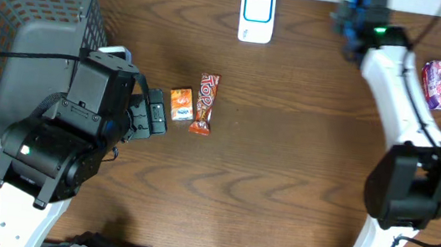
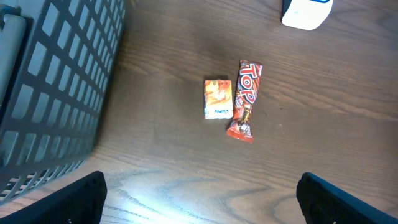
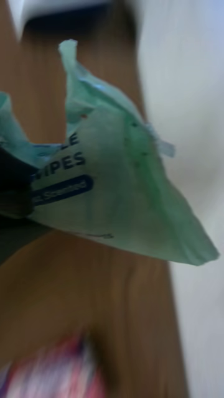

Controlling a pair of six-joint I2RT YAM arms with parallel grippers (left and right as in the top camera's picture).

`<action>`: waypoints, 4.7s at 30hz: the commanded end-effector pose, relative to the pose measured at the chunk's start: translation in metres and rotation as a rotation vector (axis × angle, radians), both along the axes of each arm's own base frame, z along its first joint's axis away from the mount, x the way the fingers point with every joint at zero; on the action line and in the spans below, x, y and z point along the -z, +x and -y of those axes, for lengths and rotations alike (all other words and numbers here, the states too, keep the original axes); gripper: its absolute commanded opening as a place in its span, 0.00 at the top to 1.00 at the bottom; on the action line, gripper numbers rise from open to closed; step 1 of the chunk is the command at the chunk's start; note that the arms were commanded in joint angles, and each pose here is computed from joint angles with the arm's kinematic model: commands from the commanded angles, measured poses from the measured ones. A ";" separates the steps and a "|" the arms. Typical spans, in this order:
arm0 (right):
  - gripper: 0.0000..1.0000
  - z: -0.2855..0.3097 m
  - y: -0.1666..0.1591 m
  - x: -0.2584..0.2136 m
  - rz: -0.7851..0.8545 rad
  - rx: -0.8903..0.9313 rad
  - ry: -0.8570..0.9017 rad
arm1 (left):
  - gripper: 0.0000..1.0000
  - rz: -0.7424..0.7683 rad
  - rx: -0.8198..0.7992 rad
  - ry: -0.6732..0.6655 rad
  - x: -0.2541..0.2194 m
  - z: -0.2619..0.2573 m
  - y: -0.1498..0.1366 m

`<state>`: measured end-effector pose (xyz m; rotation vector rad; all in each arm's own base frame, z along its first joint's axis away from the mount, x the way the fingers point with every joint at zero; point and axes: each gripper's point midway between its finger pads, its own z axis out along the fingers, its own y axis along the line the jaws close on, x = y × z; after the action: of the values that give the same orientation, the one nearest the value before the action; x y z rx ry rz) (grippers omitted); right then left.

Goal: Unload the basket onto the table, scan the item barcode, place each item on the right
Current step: 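Carry the mint-green packet right and place it beside the purple package, then reach the right gripper to the brown TOP bar and grasp it, then lift the brown TOP bar and hold it before the white scanner, then carry the brown TOP bar right and place it by the other snacks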

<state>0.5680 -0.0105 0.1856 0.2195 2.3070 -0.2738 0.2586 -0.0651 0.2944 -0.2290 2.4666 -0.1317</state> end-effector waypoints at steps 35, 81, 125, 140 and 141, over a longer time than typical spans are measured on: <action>0.10 -0.140 -0.086 0.033 -0.366 -0.620 0.731 | 0.02 0.004 -0.007 0.002 -0.001 -0.002 0.000; 0.99 -0.346 -0.137 0.161 -0.734 -0.482 0.823 | 0.02 0.004 -0.007 0.002 -0.001 -0.002 0.000; 0.99 -0.204 0.015 0.028 -0.237 -0.474 1.064 | 0.02 0.004 -0.007 0.002 -0.001 -0.002 0.000; 0.99 0.028 0.014 0.039 -0.160 -0.124 1.159 | 0.02 0.004 -0.007 0.002 -0.001 -0.002 0.000; 0.99 0.045 0.006 0.041 -0.159 -0.127 1.140 | 0.02 0.004 -0.007 0.002 -0.001 -0.002 0.000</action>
<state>0.5881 -0.0147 0.1252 0.6800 2.4098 1.1311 0.2586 -0.0651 0.2944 -0.2290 2.4666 -0.1317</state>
